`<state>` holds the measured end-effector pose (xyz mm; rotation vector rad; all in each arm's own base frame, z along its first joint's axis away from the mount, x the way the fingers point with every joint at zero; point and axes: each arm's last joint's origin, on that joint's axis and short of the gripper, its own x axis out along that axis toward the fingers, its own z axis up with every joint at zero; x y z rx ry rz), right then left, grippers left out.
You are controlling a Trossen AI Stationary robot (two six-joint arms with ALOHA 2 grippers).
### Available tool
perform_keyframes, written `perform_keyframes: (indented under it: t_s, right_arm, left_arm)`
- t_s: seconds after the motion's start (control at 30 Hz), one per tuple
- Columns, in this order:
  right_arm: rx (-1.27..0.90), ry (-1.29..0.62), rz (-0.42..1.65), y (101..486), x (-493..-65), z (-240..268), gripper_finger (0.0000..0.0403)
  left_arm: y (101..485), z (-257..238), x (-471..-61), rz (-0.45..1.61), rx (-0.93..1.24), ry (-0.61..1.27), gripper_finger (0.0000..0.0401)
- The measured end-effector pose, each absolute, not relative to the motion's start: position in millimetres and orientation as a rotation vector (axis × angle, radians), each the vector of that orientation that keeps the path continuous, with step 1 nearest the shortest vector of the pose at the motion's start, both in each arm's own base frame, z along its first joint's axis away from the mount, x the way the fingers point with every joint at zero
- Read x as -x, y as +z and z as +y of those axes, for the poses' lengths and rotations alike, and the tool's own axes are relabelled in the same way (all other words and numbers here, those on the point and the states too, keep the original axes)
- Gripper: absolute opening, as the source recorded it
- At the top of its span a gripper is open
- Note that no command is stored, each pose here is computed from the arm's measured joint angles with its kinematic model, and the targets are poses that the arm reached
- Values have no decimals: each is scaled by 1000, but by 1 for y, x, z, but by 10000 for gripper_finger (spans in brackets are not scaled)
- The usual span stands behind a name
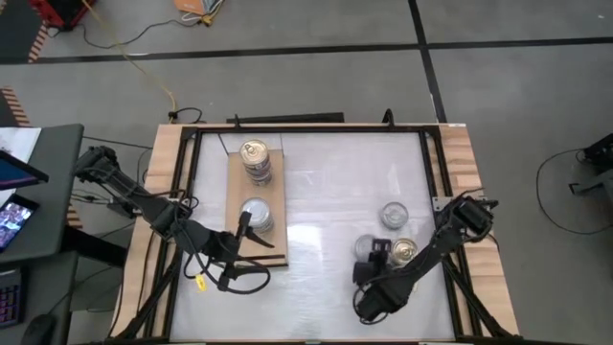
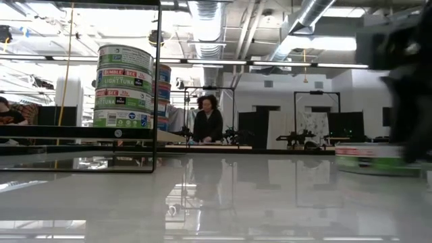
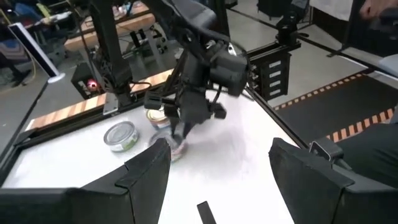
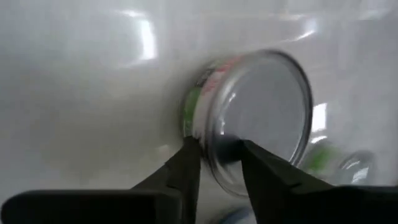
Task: Stack canned seafood by type on shelf
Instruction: Stack the green tuna can on top of the other green tuna can on the shelf
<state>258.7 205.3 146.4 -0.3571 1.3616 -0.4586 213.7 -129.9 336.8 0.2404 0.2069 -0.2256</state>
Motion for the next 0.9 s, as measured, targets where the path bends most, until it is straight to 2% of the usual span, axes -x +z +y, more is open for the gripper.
perform_keyframes:
  t_s: [0.2,0.47,0.63,0.9]
  right_arm:
    - [594,-566,1264,139,-286,170,119]
    - [602,-627,1373,144,-313,106,118]
    - [522,-611,1336,166,-315,97,118]
    - [373,-427,1290,183,-313,95,118]
  left_arm:
    - [335,-130,-213,227,-225,-220,261]
    - [330,-127,-212,279,-249,-184,261]
    - [334,-122,-207,277,-218,-126,261]
    - [336,-123,-200,282,-188,-140,261]
